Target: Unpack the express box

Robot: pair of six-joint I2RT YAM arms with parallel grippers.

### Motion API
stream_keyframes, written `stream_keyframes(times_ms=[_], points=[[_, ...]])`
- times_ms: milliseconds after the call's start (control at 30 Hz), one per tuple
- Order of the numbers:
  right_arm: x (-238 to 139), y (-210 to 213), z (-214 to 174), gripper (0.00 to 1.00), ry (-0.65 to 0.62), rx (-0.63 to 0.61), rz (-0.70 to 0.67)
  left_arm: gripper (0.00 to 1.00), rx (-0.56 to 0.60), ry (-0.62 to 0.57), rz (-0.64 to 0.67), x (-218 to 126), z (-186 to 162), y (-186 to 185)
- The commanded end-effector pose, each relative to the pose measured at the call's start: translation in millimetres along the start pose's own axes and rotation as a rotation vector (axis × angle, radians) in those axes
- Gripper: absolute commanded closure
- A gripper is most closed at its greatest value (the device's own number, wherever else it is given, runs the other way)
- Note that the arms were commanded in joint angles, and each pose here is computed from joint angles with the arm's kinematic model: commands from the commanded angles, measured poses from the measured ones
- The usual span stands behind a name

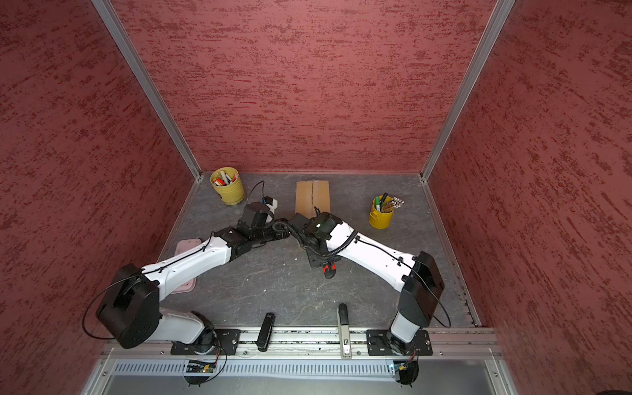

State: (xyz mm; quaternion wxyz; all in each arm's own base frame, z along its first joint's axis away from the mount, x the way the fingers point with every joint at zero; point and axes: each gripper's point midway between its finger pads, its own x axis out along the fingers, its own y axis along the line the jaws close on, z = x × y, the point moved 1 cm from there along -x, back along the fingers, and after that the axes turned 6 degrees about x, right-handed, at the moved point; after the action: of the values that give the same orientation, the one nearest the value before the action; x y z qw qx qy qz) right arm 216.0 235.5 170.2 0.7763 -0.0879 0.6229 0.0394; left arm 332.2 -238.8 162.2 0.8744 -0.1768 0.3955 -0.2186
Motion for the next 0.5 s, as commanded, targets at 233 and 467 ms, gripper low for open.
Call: stream_keyframes(times_ms=[233,467], points=[[-9,37,16,1.00,-0.062,-0.059,0.161,0.45,0.045,0.027,-0.139,-3,-12,-42],[-7,38,17,1.00,-0.061,-0.061,0.164,0.45,0.059,0.047,-0.154,0,-22,-53]])
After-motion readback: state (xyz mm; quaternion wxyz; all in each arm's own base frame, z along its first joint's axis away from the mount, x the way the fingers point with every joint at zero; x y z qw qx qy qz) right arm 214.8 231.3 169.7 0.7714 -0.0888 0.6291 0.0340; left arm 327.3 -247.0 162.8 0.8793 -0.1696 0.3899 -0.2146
